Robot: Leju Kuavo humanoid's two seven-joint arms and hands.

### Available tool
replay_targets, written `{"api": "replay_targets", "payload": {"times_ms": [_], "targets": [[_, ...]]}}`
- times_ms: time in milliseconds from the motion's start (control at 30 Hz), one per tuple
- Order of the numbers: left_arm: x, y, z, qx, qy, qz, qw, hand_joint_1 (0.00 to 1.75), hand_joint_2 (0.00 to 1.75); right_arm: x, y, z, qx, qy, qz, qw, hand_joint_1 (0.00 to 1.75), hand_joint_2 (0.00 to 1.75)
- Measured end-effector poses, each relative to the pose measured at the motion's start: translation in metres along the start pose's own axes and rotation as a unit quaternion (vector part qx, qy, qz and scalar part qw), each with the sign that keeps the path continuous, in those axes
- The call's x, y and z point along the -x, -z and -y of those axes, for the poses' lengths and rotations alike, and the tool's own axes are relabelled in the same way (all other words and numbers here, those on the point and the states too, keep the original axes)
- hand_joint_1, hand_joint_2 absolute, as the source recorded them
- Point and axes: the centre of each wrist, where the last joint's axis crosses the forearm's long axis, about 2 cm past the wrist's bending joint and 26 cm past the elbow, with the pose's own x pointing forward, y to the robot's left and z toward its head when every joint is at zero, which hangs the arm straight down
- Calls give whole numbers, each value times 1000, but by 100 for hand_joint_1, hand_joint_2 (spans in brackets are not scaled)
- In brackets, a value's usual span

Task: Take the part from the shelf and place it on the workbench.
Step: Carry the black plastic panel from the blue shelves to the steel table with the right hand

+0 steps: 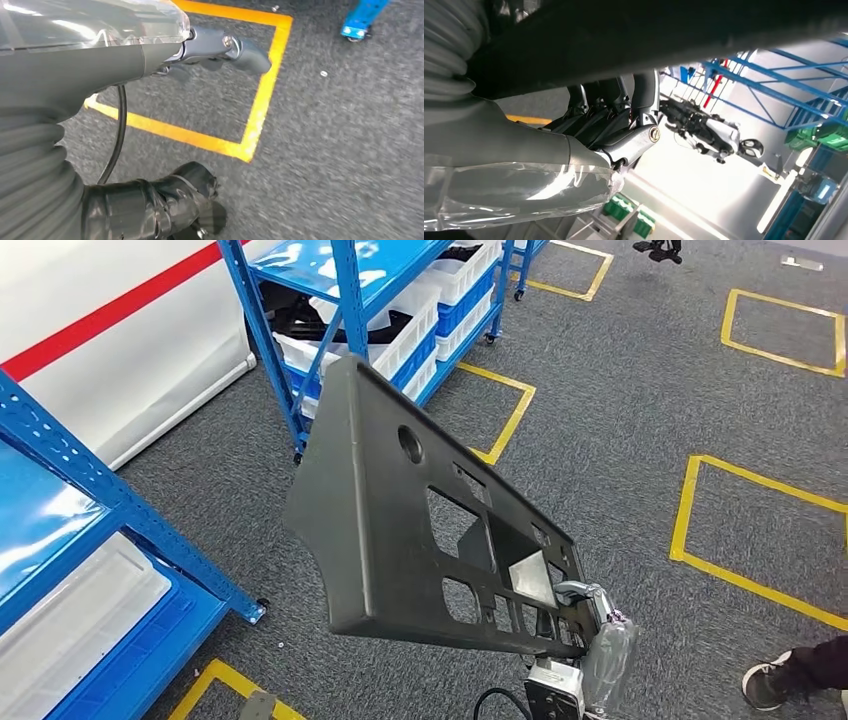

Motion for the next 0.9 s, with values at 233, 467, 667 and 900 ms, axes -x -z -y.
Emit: {"api": "replay_targets", "payload": {"times_ms": [233,467,667,900], "targets": [[3,-2,0,2,-3,-4,1000,0,175,1,1,-1,-3,-3,-1,1000,175,175],[1,0,0,3,-4,-2,1000,0,175,2,0,-2,-5,-4,-2,1000,175,175],[2,-1,0,4,-4,-2,1000,0,175,1,2,-3,-5,-2,1,1000,175,175],[2,-1,0,4,-4,-2,1000,0,175,0,2,-5,-9,1,1,1000,175,175]]}}
